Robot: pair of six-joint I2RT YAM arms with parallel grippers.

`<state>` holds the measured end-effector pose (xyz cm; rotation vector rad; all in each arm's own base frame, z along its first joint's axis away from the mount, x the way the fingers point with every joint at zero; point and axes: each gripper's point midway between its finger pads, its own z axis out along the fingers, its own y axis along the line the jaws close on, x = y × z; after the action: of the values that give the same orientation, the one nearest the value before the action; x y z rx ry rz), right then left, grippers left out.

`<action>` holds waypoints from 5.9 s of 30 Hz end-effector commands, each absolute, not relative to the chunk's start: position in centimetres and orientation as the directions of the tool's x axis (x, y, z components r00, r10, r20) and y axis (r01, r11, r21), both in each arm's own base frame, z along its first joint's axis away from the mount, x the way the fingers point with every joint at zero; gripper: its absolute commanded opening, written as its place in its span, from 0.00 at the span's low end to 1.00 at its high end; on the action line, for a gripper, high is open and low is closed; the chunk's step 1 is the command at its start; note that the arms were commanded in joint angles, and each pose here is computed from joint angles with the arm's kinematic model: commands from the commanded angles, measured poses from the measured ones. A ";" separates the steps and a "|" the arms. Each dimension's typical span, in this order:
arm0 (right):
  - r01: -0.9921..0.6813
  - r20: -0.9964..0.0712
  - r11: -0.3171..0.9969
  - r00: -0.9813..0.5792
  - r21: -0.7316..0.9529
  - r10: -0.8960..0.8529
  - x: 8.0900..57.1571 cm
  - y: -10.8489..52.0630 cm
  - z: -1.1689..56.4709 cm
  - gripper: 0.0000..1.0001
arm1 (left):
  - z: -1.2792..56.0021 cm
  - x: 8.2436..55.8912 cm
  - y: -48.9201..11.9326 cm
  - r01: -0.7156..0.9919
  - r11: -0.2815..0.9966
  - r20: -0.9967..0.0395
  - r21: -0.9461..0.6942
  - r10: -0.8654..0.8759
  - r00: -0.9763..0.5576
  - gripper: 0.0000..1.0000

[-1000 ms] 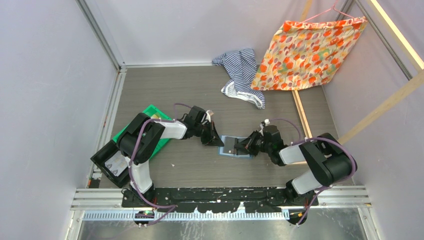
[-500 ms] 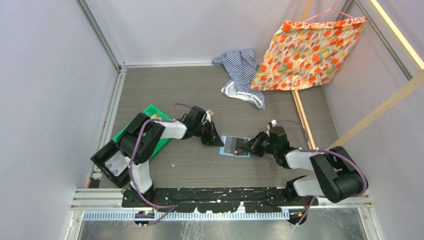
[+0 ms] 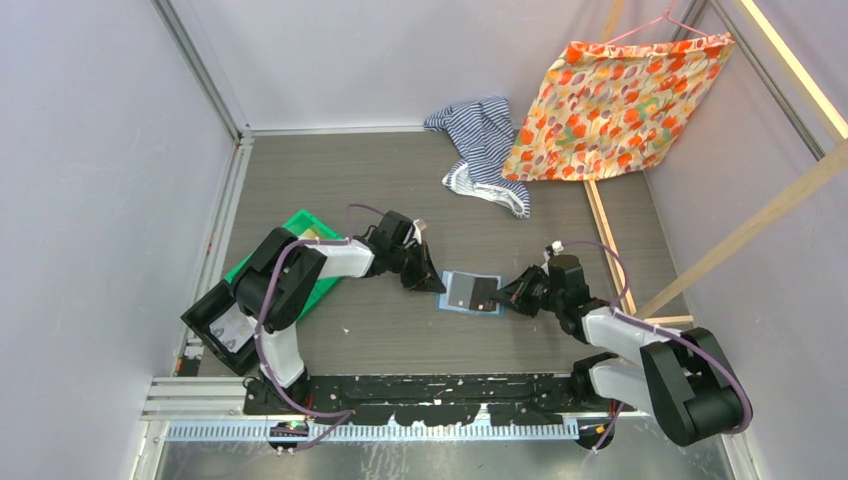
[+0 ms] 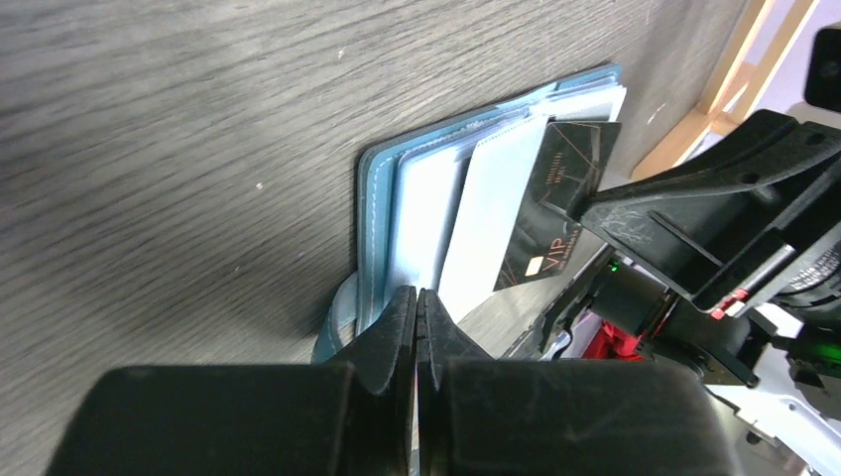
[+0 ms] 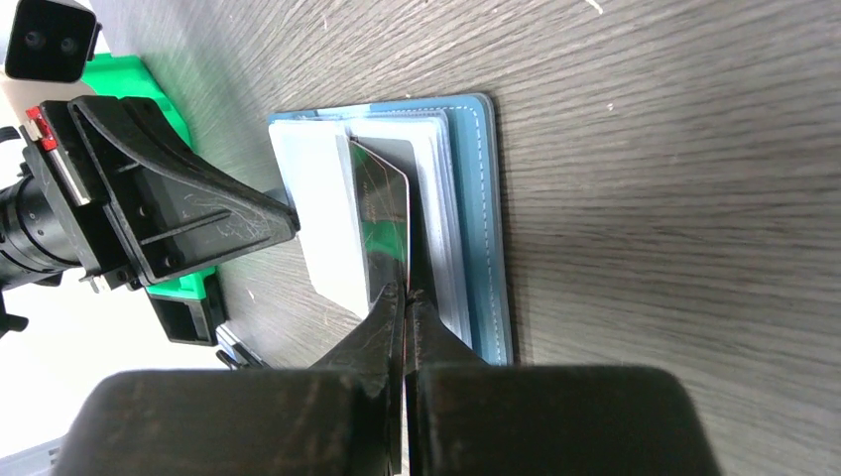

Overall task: Take the credit cards out of the card holder
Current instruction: Remove the credit card from the card holder, then place the credit card in the storage box.

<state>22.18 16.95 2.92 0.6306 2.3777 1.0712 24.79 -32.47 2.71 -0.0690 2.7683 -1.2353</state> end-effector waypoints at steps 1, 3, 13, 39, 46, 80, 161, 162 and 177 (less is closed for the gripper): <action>0.243 -0.221 0.637 -0.799 0.732 0.559 21.0 15.9 2.1 0.01 | 1.6 25.0 -29.8 0.010 0.787 -0.129 -0.617 -0.088 -0.988 0.01; 0.237 -0.223 0.632 -0.798 0.738 0.559 21.0 16.0 2.5 0.01 | 2.2 25.2 -29.3 0.020 0.805 -0.149 -0.594 -0.085 -0.985 0.06; 0.197 -0.245 0.612 -0.791 0.766 0.560 21.0 16.2 4.8 0.01 | 7.0 26.5 -27.7 0.088 0.847 -0.283 -0.524 -0.075 -0.956 0.45; 0.077 -0.308 0.574 -0.782 0.815 0.542 22.3 17.2 11.1 0.01 | 15.3 26.2 -21.7 0.068 0.881 -0.442 -0.467 -0.166 -0.882 0.44; 0.035 -0.309 0.540 -0.788 0.841 0.532 22.6 18.1 12.8 0.01 | 18.5 25.7 -20.8 0.070 0.858 -0.450 -0.508 -0.196 -0.871 0.44; -0.257 -0.279 0.112 -0.833 0.960 0.478 22.7 26.9 24.2 0.01 | 24.7 22.5 -28.9 0.297 0.267 -0.355 -0.917 -0.205 -0.912 0.63; -0.160 -0.360 0.531 -0.883 0.832 0.299 23.1 24.0 19.4 0.83 | 14.4 21.3 4.9 -0.459 -0.242 -0.189 -0.855 -0.679 0.709 0.01; -0.157 -0.358 0.536 -0.886 0.830 0.295 23.0 23.9 19.2 0.83 | 14.2 21.6 4.9 -0.439 -0.264 -0.163 -0.859 -0.672 0.723 0.01; -0.153 -0.364 0.591 -0.896 0.792 0.257 22.2 23.0 18.4 0.83 | 11.7 26.1 4.1 -0.356 -0.317 -0.086 -0.879 -0.630 0.772 0.01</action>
<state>21.75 23.05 16.09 0.1456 2.4428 1.2406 22.56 4.03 9.38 -1.6544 1.3146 0.0666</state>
